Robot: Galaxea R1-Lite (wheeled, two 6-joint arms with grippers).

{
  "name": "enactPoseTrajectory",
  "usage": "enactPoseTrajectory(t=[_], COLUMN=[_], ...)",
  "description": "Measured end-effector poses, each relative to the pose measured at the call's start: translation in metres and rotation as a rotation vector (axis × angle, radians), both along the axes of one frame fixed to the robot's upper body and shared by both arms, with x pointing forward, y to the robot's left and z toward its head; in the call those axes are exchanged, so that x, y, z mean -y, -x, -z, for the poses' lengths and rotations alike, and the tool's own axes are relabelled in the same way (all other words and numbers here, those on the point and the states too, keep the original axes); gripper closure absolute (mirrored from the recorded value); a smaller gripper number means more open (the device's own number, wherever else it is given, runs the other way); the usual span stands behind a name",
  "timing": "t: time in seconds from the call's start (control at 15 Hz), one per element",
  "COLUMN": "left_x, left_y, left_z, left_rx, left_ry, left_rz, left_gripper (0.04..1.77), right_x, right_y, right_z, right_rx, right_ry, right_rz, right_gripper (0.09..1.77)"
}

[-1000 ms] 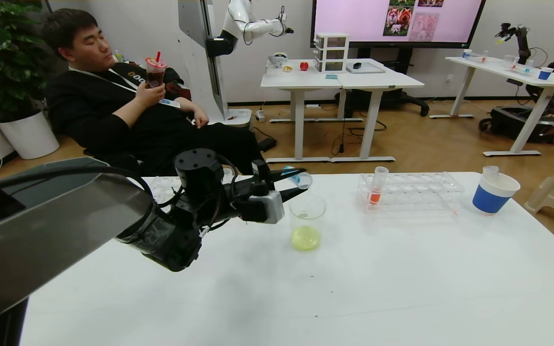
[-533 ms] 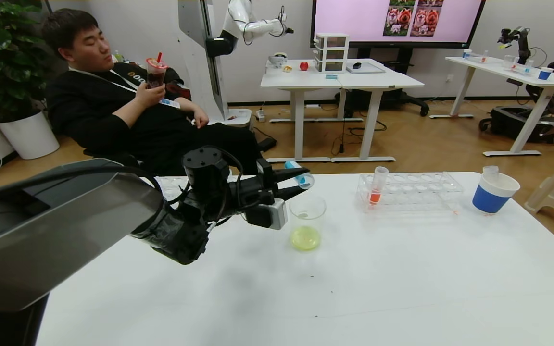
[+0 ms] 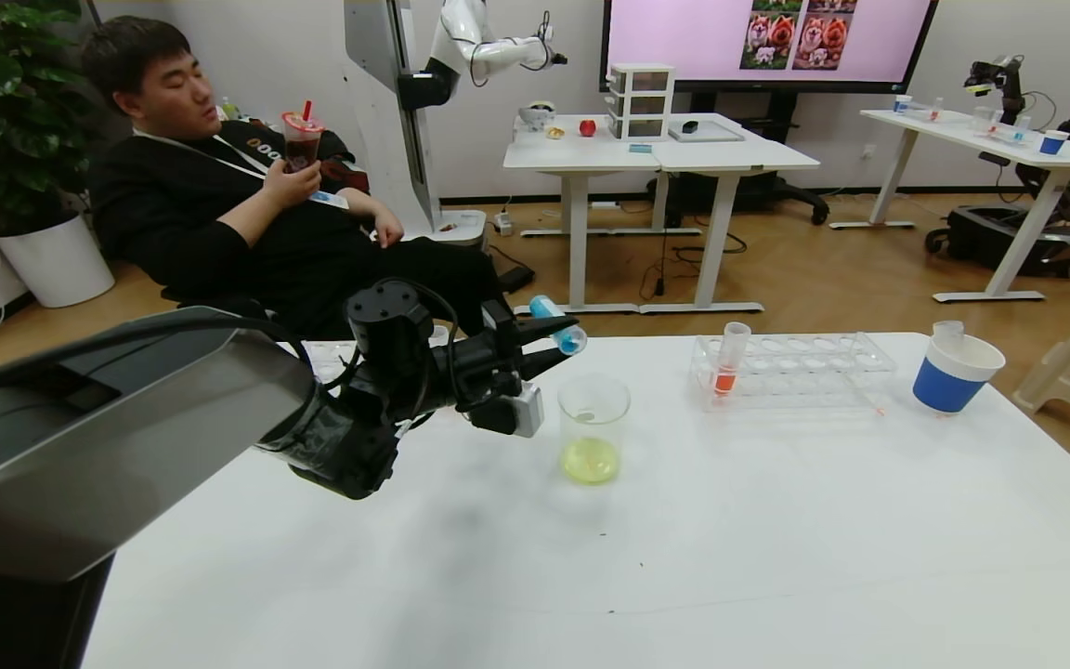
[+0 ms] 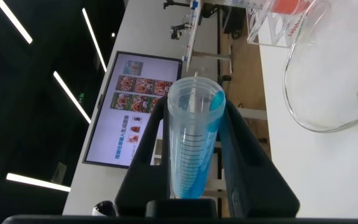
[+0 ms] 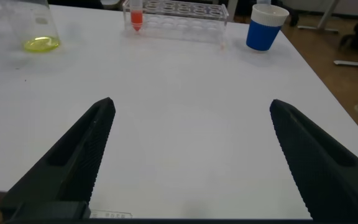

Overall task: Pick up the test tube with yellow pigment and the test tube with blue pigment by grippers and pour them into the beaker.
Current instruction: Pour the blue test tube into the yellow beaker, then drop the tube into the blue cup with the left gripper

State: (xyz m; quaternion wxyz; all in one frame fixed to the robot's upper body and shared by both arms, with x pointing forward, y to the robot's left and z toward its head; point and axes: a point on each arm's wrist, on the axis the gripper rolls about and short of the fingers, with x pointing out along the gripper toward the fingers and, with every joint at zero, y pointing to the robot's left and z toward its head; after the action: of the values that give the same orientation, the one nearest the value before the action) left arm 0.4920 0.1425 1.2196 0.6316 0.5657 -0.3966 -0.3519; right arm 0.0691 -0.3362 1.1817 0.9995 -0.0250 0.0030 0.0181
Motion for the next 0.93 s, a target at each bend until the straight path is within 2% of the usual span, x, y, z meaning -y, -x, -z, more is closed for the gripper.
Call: enactPoseTrajectory(t=[0.13,0.27,0.47,0.93], left_x=[0.0030,0.0042,0.0015,0.0065], left_y=[-0.0018,-0.0046,-0.0092,-0.0081], left_z=[0.0010,0.0022,0.0040,0.0059], left_rx=[0.011,0.052,0.108,0.192], left_ry=[-0.001,-0.017,-0.037,-0.082], left_rz=[0.002,-0.004,-0.058,-0.067], left_gripper=[1.31,1.31,1.31,1.31], right_x=[0.0000,0.0000,0.0000,0.0000], right_y=[0.0000,0.0000,0.0000,0.0000], right_z=[0.0000,0.0000,0.0000,-0.0001], right_rx=[0.000,0.000,0.000,0.000], right_ry=[0.000,0.000,0.000,0.000], right_rz=[0.000,0.000,0.000,0.000], right_gripper=[0.12,0.12,0.12,0.12])
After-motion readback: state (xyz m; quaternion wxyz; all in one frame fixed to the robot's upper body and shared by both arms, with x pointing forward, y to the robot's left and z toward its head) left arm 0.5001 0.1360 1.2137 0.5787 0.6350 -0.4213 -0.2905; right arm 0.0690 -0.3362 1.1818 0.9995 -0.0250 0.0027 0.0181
